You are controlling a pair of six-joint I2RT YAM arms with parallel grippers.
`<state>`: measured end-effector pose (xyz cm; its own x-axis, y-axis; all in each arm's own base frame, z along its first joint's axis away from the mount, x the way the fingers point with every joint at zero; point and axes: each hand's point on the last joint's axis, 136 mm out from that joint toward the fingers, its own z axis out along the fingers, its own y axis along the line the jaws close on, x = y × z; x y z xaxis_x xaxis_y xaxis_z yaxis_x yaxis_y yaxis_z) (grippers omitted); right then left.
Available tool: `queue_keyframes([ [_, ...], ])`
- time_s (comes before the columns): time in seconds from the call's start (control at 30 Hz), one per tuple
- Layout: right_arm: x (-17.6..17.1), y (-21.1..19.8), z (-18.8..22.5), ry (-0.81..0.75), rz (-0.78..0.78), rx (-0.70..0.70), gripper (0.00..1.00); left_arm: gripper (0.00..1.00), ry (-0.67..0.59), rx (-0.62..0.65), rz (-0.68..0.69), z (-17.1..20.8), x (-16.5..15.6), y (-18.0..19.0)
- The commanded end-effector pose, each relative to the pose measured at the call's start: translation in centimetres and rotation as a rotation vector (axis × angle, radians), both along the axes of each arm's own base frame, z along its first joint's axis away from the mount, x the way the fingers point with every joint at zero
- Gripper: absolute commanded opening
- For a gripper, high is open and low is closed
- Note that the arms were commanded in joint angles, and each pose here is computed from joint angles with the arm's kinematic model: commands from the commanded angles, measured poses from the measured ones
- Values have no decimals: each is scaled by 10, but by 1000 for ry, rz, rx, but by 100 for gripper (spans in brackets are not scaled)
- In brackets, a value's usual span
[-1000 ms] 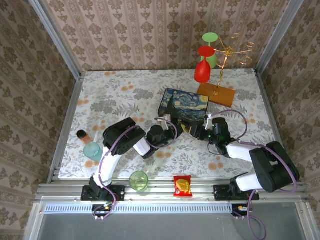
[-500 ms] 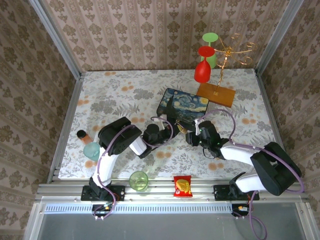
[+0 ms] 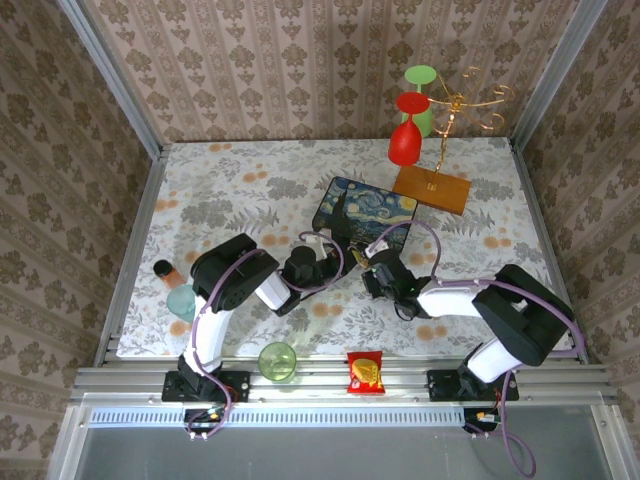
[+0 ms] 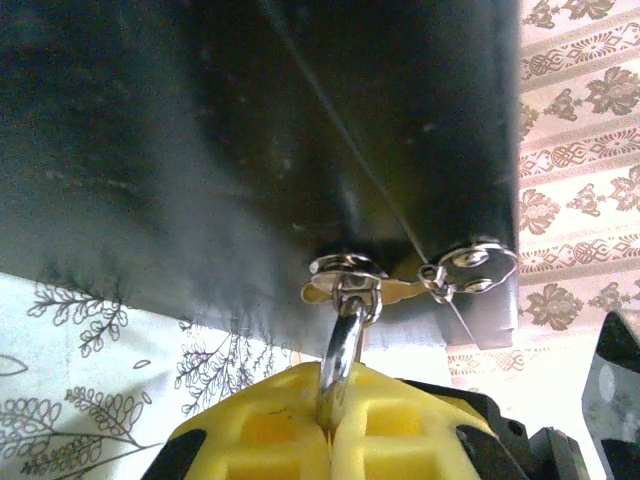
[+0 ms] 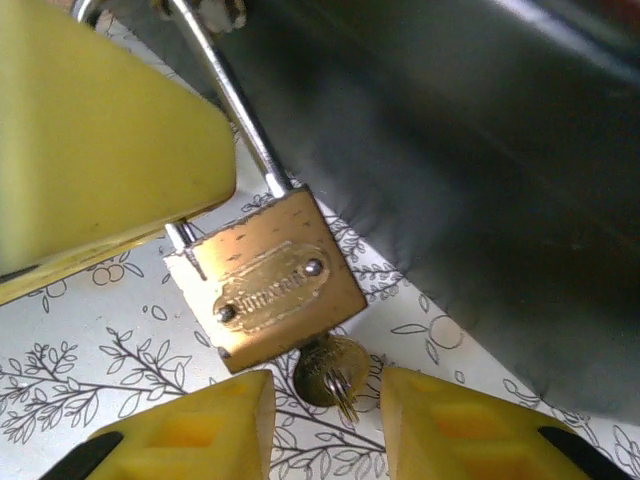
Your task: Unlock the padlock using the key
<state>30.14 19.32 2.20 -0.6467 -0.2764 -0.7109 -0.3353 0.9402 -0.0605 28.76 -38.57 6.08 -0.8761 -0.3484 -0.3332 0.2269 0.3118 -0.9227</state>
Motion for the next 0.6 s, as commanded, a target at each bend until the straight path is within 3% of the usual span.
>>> queue_keyframes([
  [0.0,16,1,11,-132,-32,-133,32,0,27,-16,-16,7,-3,3],
  [0.1,19,7,10,-157,-14,-162,26,0,45,-23,-21,7,-5,2],
  [0.17,23,10,12,-163,-7,-165,16,0,55,-22,-18,5,-6,2],
  [0.27,20,15,15,-150,17,-105,12,0,56,-14,-7,2,-6,6],
  [0.4,4,24,17,-130,95,41,8,4,59,-7,-3,0,-5,8],
  [0.57,-4,19,17,7,112,370,7,9,54,15,8,-3,-3,13],
])
